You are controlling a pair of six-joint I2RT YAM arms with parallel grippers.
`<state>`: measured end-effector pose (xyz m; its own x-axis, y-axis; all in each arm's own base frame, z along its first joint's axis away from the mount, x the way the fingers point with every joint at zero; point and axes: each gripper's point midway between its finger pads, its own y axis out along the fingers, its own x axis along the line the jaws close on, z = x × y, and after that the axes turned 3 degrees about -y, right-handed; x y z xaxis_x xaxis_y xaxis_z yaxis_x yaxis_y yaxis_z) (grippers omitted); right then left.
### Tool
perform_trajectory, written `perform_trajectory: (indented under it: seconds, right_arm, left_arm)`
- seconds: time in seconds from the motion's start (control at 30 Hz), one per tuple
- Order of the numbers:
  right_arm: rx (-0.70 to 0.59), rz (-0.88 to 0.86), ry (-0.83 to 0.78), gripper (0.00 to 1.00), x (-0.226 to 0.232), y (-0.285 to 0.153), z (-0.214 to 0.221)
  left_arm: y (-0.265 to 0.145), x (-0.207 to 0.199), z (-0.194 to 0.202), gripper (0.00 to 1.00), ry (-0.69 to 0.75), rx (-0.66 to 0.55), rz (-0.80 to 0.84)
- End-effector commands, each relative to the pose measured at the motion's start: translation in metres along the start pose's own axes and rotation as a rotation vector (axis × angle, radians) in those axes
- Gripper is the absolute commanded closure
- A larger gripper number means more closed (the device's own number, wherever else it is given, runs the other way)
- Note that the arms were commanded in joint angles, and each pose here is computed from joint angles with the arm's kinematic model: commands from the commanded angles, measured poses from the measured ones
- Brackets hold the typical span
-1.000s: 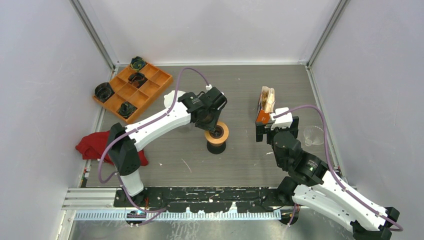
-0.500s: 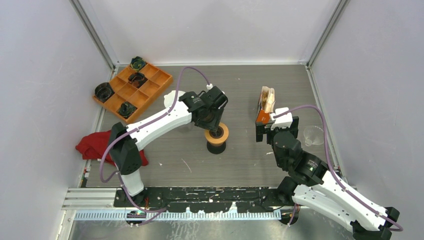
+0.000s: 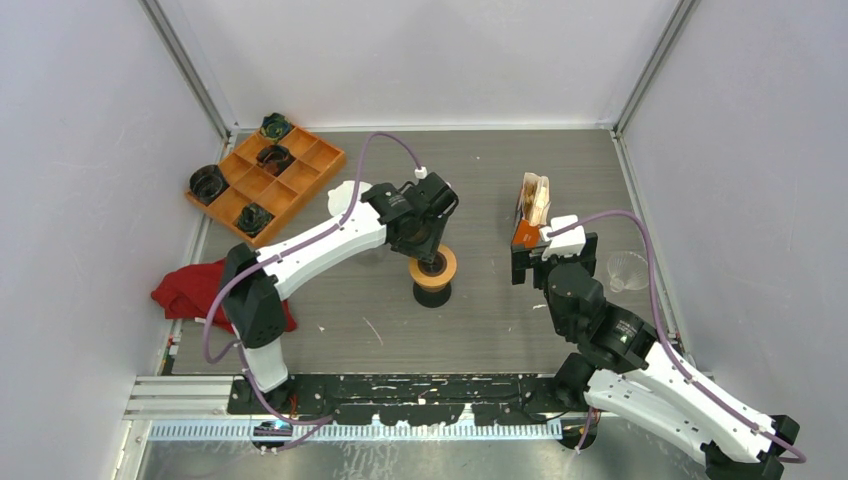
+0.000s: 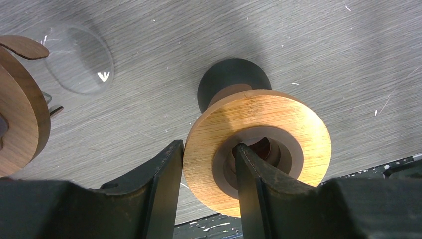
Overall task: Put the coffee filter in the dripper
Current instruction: Place the connecting ring on the coffee server.
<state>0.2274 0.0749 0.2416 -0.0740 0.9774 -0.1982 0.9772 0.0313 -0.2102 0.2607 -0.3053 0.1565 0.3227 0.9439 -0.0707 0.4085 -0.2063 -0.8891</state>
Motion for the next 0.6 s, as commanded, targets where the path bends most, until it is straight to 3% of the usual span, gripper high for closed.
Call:
perform_trajectory:
  seconds: [0.0,0.37,0.57]
  right_arm:
    - [-0.041,-0.002,0.047,0.0,0.0,0.0,-0.012]
    - [-0.037,-0.009,0.044,0.0,0.002,0.001,-0.011]
    - [-0.029,-0.033,0.037,0.0,0.009,0.002,-0.011]
  left_arm:
    - [-0.007,-0.004,-0.019,0.56,-0.001,-0.066,-0.001]
    - [-0.009,-0.002,-0.024,0.54,-0.009,-0.088,-0.01]
    - [-0.017,0.003,-0.028,0.48,-0.016,-0.116,-0.02]
